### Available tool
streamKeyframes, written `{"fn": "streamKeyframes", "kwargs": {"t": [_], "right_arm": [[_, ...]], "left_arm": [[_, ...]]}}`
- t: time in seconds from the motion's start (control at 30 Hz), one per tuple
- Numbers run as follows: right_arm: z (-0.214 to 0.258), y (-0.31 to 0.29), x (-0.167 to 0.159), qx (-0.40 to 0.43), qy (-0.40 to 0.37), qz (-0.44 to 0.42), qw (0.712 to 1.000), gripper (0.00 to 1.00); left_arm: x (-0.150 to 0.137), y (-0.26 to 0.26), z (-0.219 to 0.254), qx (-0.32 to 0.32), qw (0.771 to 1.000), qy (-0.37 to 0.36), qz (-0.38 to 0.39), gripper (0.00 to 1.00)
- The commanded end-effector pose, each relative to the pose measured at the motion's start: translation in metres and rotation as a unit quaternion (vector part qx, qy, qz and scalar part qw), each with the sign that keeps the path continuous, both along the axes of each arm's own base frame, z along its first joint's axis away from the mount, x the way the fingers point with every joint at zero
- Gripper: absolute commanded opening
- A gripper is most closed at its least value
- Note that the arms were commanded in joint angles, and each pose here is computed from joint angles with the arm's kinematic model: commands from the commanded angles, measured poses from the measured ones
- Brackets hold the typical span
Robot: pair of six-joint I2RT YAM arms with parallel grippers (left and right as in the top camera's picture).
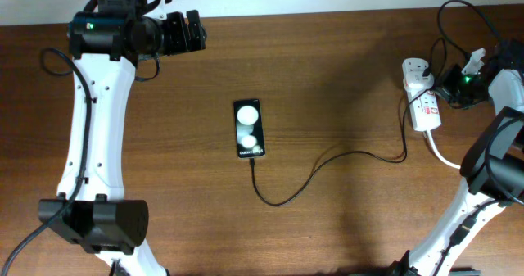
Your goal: Plug charger to phone and switch on socket
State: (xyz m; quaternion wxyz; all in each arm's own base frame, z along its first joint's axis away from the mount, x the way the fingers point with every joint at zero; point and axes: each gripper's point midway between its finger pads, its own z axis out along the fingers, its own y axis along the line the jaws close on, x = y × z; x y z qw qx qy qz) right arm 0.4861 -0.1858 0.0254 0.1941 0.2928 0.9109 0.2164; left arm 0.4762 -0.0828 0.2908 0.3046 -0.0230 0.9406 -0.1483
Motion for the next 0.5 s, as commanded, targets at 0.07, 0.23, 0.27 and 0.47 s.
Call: {"fn": "streamKeyframes", "kwargs": {"t": [0.07,0.23,0.27,0.47], "right_arm": [[-0.010,0.044,-0.009,0.038,0.045,0.026,0.998,0.04],[-0.021,0.057,-0.016,0.061,0.082,-0.007,0.995,0.04],[-0.022,0.058,-0.016,0.065,0.087,-0.013,0.994,0.04],[-0.039,0.050,-0.021,0.045,0.109,-0.026,0.993,0.04]], "left_arm": [[0.001,0.003,0.005,0.006,1.000,-0.009,-0.001,0.99],[0.001,0.003,0.005,0.006,1.000,-0.009,-0.001,0.99],[0.001,0.003,0.005,0.006,1.000,-0.009,-0.001,0.99],[0.001,0.003,0.005,0.006,1.000,-0.009,-0.001,0.99]]}}
